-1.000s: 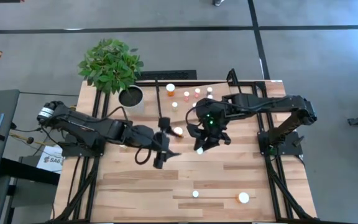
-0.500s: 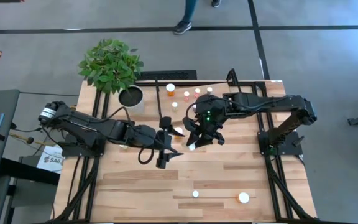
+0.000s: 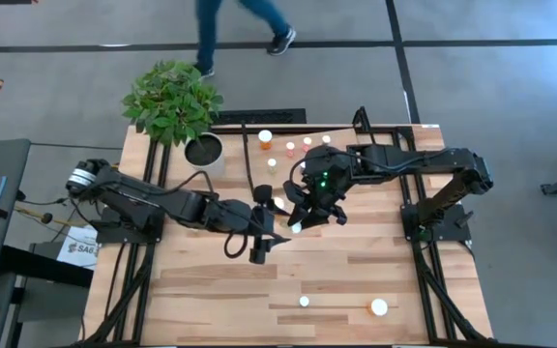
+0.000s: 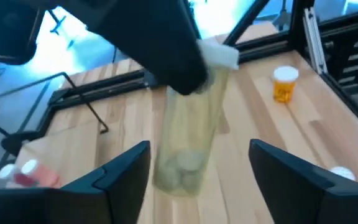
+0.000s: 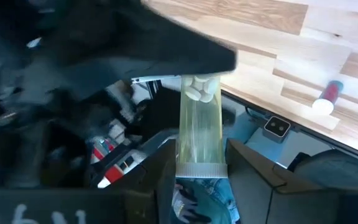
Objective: Pick and place medicine bottles onto shelf by color
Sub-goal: Put the bottom yellow pill bottle on the shelf
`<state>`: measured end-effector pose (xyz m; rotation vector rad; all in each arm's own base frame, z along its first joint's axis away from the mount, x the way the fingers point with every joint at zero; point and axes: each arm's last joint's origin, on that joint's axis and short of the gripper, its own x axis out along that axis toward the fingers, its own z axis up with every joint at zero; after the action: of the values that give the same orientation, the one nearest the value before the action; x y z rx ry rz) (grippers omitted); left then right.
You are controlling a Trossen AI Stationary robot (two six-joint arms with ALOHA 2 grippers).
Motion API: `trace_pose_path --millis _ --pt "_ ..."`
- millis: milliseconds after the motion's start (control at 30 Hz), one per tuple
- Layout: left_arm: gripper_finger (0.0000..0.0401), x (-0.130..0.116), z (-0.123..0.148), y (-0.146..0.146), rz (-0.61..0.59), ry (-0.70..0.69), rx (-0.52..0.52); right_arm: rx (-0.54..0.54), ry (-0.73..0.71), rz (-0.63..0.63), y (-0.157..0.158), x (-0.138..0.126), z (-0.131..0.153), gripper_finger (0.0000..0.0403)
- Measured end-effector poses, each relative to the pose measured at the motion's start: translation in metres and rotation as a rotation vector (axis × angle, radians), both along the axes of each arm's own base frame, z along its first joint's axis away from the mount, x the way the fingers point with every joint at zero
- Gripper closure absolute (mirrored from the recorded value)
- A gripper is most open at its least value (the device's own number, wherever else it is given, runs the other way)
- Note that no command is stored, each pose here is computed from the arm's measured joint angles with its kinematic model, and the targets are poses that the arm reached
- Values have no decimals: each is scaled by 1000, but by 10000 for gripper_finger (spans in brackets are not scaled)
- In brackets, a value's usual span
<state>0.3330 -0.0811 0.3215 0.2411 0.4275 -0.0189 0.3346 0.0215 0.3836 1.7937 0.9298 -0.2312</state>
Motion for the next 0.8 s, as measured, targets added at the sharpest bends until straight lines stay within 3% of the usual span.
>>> trace_pose_path --millis 600,800 --pt "316 4 -2 -1 21 -12 -55 -46 -19 42 0 -1 -1 248" --pt "334 4 -2 -1 24 -12 -59 -134 -79 106 0 -1 -1 249"
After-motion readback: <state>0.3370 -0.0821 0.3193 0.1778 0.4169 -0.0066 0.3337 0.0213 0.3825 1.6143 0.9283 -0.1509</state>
